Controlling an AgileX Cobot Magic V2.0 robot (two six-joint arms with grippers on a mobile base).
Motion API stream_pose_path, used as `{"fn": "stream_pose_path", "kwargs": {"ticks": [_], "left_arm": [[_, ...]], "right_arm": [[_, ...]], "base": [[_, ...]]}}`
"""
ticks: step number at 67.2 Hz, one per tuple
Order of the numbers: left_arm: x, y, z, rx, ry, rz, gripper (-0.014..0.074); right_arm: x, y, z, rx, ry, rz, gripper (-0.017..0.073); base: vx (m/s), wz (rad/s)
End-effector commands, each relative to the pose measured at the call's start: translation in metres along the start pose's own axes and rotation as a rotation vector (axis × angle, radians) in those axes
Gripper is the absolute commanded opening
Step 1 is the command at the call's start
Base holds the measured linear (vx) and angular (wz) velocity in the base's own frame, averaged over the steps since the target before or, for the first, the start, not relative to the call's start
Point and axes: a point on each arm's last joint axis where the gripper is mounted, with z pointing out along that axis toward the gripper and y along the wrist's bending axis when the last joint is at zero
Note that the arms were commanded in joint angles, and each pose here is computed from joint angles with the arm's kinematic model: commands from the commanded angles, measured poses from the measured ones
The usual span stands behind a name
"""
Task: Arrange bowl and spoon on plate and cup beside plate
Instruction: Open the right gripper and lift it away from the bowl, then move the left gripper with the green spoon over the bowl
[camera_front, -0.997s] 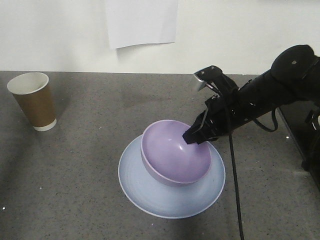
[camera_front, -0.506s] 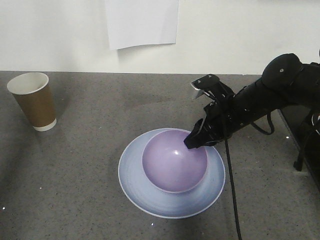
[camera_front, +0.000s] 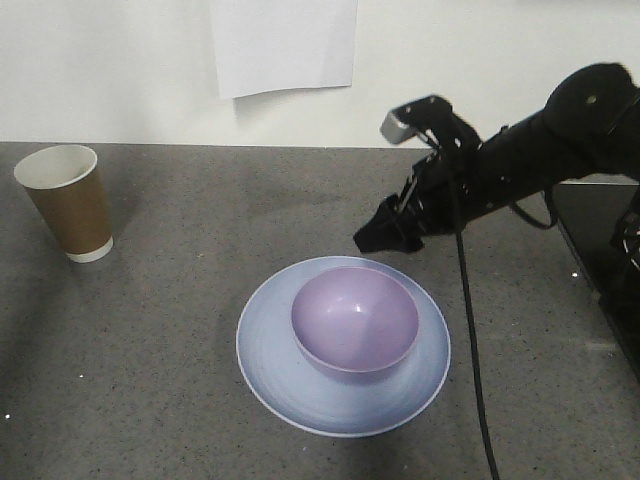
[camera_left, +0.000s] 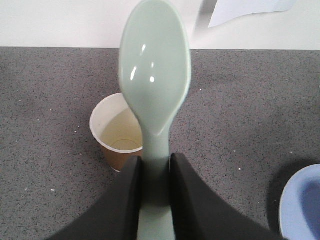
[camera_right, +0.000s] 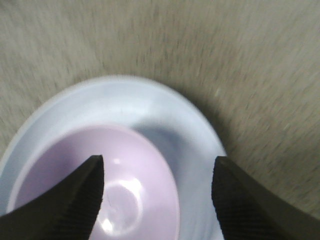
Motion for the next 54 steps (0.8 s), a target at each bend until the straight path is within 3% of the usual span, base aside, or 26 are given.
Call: {"fn": "stream_pose_path", "kwargs": {"ticks": [1,9,14,19,25,35,44,54], "left_arm": [[-0.01,-0.007,-0.017,0.018,-0.11,0.001,-0.0006],[-0.009,-0.007,-0.017,0.018,-0.105,0.002,-0.0006],[-0.009,-0.008,-0.017,0.03,-0.106,-0.004,-0.0006],[-0.01,-0.014,-0.018,0.092,-0.112,-0.024,-0.0006],[-0.011,-0.027,-0.018,0.194,-0.128,0.036,-0.0006],[-0.01,-0.061,-0.012,0.393,-0.13,0.1,-0.0006],[-0.003,-0.096,0.006,0.51,-0.054,0.157,-0.0006],[0.016,-0.139,0.038,0.608,0.09,0.252,-0.0006]], "right_arm": [[-0.031,0.022,-0.055,0.034,-0.176,-0.033,0.0459],[-0.045,0.045,-0.101,0.047,-0.269,-0.06,0.0397],[-0.047,0.064,-0.131,0.063,-0.334,-0.087,0.0275],[-0.042,0.084,-0.162,0.089,-0.383,-0.137,0.0137],[-0.03,0.107,-0.192,0.114,-0.402,-0.198,-0.0017],[0.0,0.146,-0.24,0.171,-0.415,-0.267,-0.0008],[0.032,0.168,-0.268,0.259,-0.443,-0.261,-0.0006],[0.072,0.176,-0.273,0.372,-0.42,-0.221,-0.0006]], "base": [[0.0,0.0],[0.0,0.0],[0.0,0.0],[0.0,0.0],[0.0,0.0],[0.0,0.0],[0.0,0.0],[0.0,0.0]]}}
